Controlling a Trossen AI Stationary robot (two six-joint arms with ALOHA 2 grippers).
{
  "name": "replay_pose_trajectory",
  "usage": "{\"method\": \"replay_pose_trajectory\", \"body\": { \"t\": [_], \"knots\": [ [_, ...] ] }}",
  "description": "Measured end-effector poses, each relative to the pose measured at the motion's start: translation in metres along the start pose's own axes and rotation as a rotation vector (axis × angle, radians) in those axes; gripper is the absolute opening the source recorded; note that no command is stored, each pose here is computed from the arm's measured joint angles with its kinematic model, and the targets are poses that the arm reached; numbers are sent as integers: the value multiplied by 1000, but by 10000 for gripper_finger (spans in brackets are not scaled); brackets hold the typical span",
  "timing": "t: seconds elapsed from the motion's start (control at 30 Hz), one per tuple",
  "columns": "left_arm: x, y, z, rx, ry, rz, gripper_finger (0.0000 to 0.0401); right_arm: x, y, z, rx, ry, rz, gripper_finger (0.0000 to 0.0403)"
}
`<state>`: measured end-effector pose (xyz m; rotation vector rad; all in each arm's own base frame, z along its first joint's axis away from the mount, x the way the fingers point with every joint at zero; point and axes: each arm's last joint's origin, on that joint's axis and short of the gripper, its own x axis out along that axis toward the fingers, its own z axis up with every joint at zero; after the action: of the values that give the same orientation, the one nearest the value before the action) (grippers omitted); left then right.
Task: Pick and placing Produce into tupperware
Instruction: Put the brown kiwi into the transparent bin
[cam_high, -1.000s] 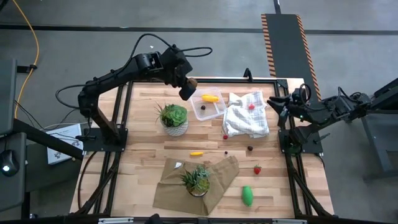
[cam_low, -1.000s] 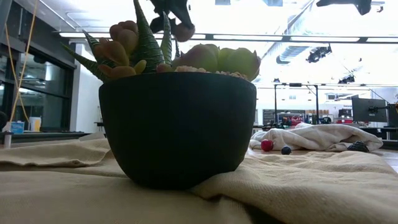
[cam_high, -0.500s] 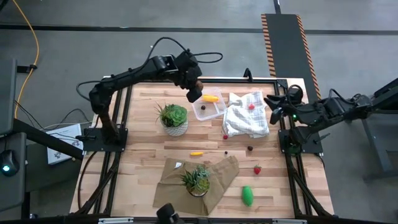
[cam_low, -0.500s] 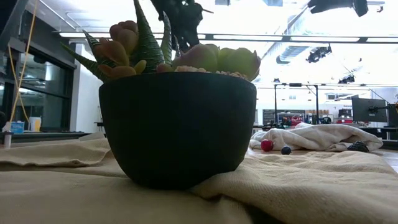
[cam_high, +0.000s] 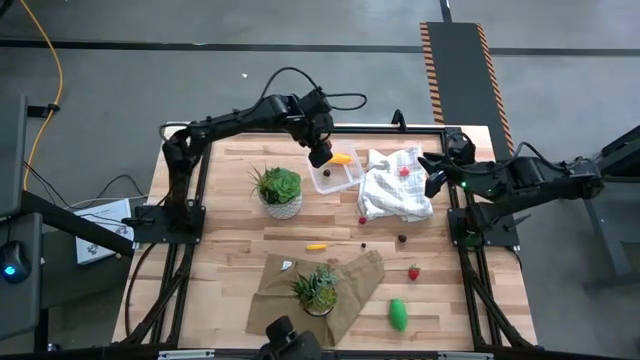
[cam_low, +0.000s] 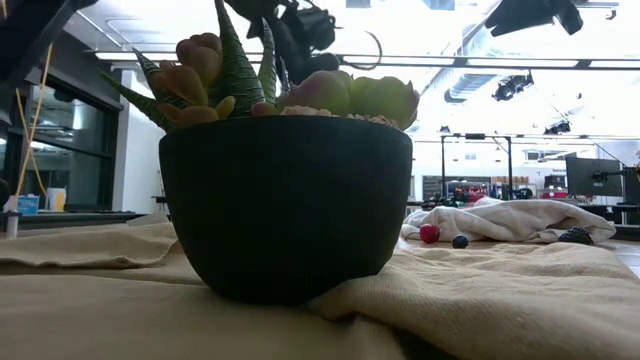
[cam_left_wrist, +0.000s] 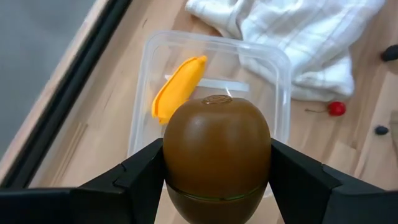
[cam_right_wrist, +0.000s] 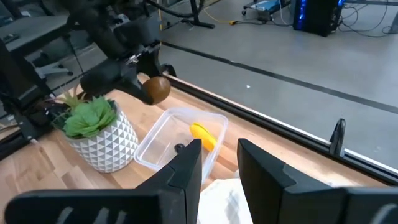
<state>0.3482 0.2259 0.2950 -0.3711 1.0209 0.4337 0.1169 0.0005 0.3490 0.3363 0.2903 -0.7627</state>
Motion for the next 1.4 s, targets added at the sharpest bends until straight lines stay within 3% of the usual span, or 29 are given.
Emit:
{"method": "replay_pose_trajectory", "body": {
  "t": [0.83,1.4],
  "knots": [
    [75,5,-4,-21,115,-101,236,7,1,0,0,38,-3,94],
    [78,5,-4,-7,110,-105,237,7,1,0,0,26,-17,94]
  ]
}}
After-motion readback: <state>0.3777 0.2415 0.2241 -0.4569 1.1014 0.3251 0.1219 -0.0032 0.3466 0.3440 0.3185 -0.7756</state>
